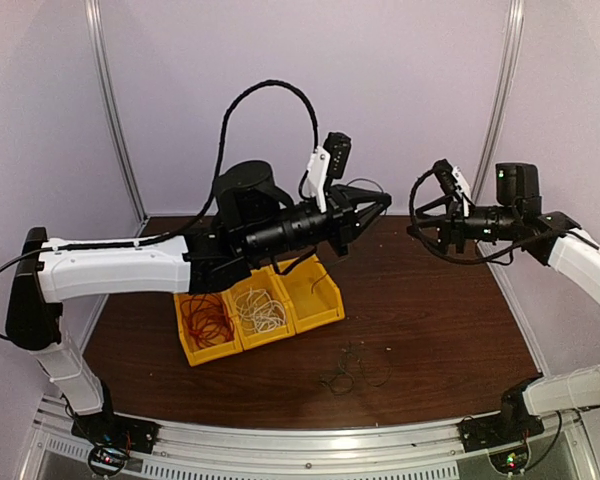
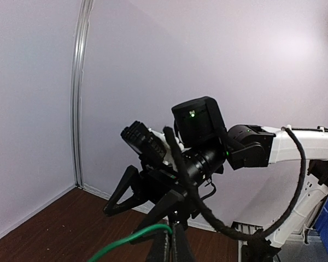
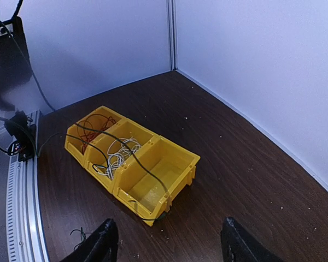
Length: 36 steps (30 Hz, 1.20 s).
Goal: Untangle the cables
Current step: Pass from the right arm to the left, then place the untangled cable in the bin.
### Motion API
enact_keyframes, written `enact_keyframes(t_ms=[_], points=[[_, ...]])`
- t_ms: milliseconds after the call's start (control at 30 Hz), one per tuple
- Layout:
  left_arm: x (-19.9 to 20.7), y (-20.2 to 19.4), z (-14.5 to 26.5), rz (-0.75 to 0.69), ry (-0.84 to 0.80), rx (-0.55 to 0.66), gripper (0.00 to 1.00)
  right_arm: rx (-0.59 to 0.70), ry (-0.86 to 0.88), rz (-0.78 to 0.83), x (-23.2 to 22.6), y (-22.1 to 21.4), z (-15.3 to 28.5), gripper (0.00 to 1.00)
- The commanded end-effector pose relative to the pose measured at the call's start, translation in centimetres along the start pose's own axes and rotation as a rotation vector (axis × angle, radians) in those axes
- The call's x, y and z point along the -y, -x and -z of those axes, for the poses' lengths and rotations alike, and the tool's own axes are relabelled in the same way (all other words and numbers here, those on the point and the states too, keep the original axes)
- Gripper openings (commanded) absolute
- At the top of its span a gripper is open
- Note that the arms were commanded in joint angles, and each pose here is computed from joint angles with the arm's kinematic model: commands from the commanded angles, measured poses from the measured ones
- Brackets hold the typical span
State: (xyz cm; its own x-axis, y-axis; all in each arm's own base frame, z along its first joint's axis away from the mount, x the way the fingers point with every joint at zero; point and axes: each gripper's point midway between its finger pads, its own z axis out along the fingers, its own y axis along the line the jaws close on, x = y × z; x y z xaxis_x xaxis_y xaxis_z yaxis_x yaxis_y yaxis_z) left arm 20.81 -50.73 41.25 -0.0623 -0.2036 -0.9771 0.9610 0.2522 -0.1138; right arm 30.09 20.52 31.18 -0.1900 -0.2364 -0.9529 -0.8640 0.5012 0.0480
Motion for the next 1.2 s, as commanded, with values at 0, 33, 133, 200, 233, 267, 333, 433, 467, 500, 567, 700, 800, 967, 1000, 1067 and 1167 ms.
enact_keyframes(t_ms=[0, 33, 133, 200, 233, 267, 333, 433, 467, 500, 567, 700, 800, 967, 1000, 1067, 1167], points=[[-0.2, -0.3, 0.7, 0.025, 0.014, 0.003, 0.0, -0.004, 0.071, 0.083, -1.7, 0.0, 0.9, 0.66], [-0.3, -0.7, 0.9, 0.028, 0.017, -0.001, 0.0, -0.029, 0.09, 0.101, -2.0, -0.9, 0.7, 0.66], [-0.9, -1.4, 1.4, 0.034, 0.054, -0.014, 0.0, -0.125, 0.121, 0.124, -2.2, -4.2, 0.3, 0.66], [-1.3, -1.7, 1.6, 0.029, 0.072, -0.027, 0.0, -0.198, 0.128, 0.146, -2.2, -6.7, 0.2, 0.66], [-1.3, -1.7, 1.7, 0.024, 0.077, -0.036, 0.0, -0.227, 0.129, 0.148, -2.2, -7.7, 0.2, 0.67], [-1.4, -1.8, 1.7, 0.02, 0.081, -0.047, 0.0, -0.248, 0.128, 0.143, -2.1, -8.6, 0.1, 0.66], [-1.6, -2.0, 1.7, 0.018, 0.089, -0.067, 0.0, -0.274, 0.132, 0.127, -2.2, -10.1, 0.0, 0.67], [-2.3, -2.4, 1.6, 0.034, 0.11, -0.102, 0.0, -0.268, 0.122, 0.099, -2.3, -11.7, -0.4, 0.67], [-2.6, -2.4, 1.6, 0.047, 0.121, -0.112, 0.0, -0.26, 0.112, 0.091, -2.2, -12.1, -0.5, 0.67], [-3.0, -2.5, 1.6, 0.065, 0.131, -0.124, 0.0, -0.256, 0.098, 0.091, -2.1, -12.5, -0.6, 0.67], [-3.6, -2.6, 1.6, 0.098, 0.13, -0.152, 0.0, -0.262, 0.051, 0.11, -1.4, -12.7, -0.5, 0.67], [-5.8, -2.1, 1.7, 0.155, 0.152, -0.212, 0.0, -0.261, -0.039, 0.126, -0.2, -12.7, -0.1, 0.67], [-7.1, -1.9, 2.0, 0.18, 0.16, -0.243, 0.0, -0.27, -0.048, 0.127, 0.0, -13.2, -0.1, 0.68], [-9.1, -2.5, 2.8, 0.213, 0.176, -0.288, 0.0, -0.3, -0.043, 0.117, 0.4, -14.2, -0.6, 0.68], [-9.4, -2.6, 2.9, 0.214, 0.183, -0.289, 0.0, -0.305, -0.04, 0.115, 0.5, -14.3, -0.7, 0.68], [-9.7, -2.8, 3.0, 0.213, 0.191, -0.291, 0.0, -0.31, -0.036, 0.111, 0.5, -14.5, -0.8, 0.68], [-10.0, -3.0, 2.9, 0.214, 0.192, -0.292, 0.0, -0.313, -0.037, 0.112, 0.5, -14.6, -0.8, 0.68]])
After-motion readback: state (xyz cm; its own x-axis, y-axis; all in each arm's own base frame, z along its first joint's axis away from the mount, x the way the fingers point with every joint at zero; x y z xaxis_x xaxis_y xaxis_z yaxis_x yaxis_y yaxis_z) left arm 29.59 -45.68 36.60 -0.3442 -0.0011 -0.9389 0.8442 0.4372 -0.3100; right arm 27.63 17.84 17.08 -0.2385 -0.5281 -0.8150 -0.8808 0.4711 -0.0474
